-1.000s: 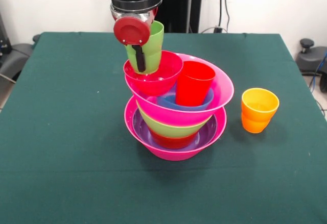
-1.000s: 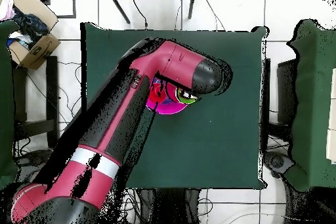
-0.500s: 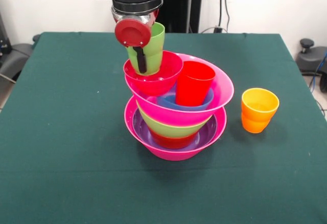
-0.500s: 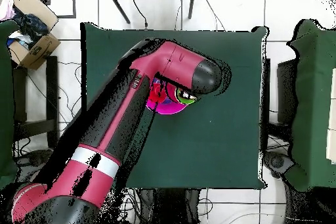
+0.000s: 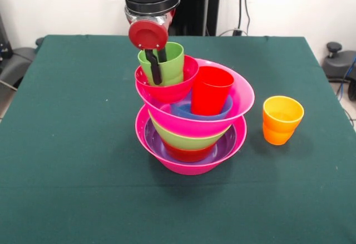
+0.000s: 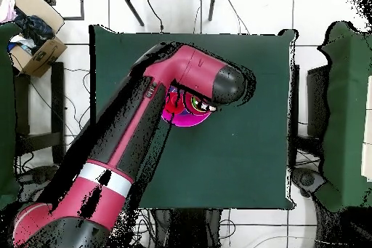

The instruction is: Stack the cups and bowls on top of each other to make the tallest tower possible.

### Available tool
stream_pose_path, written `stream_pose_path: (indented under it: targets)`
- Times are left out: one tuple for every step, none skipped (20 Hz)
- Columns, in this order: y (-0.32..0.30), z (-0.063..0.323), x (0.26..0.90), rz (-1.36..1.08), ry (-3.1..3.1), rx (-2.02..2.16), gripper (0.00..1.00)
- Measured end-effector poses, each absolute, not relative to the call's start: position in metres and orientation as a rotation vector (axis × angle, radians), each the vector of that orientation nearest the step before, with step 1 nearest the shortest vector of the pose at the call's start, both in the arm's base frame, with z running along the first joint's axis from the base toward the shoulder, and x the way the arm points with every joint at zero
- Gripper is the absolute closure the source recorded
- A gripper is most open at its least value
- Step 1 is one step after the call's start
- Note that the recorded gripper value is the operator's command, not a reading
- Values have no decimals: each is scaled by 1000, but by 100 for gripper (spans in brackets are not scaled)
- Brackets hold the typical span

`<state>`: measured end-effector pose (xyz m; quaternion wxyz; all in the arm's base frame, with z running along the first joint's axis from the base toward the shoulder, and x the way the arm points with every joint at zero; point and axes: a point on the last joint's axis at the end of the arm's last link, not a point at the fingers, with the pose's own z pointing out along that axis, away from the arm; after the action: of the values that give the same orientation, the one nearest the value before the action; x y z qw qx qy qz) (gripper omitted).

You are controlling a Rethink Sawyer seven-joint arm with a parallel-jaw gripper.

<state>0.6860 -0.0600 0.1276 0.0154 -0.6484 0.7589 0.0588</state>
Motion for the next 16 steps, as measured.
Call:
stream_pose_path:
  targets:
    - [-59, 128, 685, 196, 2361, -2019, 0]
    - [-58, 128, 685, 207, 2361, -2021, 0]
    - [-58, 128, 685, 212, 2361, -2021, 0]
    - [-57, 128, 685, 216, 2360, -2022, 0]
    - [-57, 128, 685, 222, 2359, -2023, 0]
    - [-56, 129, 685, 224, 2357, -2024, 0]
    - [-55, 129, 686, 224, 2357, -2025, 0]
    - [-54, 130, 686, 222, 2356, -2027, 0]
    - [-53, 131, 686, 219, 2355, -2030, 0]
    - [-53, 131, 686, 216, 2354, -2032, 0]
    - [-51, 133, 686, 212, 2352, -2037, 0]
    - [-48, 137, 687, 199, 2348, -2047, 0]
    - [-45, 140, 688, 192, 2344, -2053, 0]
    - [-44, 142, 688, 189, 2342, -2056, 0]
    - [-42, 144, 689, 182, 2338, -2061, 0]
    - [-38, 149, 690, 171, 2331, -2068, 0]
